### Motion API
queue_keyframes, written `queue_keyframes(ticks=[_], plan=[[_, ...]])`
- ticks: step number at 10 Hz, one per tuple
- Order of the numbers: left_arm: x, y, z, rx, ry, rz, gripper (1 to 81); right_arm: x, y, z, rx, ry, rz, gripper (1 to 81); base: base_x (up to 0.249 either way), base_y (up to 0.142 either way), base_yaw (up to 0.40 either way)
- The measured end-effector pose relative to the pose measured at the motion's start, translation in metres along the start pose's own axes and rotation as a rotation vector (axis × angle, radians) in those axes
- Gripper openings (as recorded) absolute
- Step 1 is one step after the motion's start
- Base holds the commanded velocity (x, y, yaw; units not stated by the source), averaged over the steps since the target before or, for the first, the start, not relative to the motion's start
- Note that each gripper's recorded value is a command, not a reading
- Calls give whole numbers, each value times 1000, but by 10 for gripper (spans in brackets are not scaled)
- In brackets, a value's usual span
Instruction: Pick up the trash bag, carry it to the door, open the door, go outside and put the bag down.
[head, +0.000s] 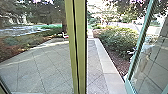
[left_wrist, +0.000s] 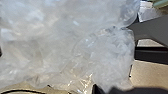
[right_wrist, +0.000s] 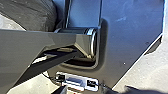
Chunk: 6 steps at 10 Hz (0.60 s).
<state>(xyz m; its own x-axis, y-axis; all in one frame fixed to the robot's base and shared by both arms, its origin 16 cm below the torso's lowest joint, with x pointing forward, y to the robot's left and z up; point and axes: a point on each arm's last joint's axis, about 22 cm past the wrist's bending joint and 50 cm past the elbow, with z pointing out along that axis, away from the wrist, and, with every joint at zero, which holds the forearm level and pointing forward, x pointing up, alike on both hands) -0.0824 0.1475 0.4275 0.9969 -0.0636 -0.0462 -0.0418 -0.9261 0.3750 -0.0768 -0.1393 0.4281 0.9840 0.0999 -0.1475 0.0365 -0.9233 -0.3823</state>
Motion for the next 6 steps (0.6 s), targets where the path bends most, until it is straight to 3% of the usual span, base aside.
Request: queue_keyframes(ticks=[3, 4, 5, 6], plan=[[-1, 1, 0, -2, -1, 1, 10, 0, -2, 1, 2, 0, 6, 811, 0, -100, 0], [-1, -8, -2, 11, 0, 2, 10, 0, -2, 1, 0, 2, 11, 811, 0, -100, 0], [2, 2, 1, 0, 3, 2, 10, 1, 7, -2, -11, -1, -3, 811, 0, -100, 0], [2, 17, 4, -24, 4, 4, 10, 3, 2, 0, -6, 2, -4, 811, 0, -101, 0]])
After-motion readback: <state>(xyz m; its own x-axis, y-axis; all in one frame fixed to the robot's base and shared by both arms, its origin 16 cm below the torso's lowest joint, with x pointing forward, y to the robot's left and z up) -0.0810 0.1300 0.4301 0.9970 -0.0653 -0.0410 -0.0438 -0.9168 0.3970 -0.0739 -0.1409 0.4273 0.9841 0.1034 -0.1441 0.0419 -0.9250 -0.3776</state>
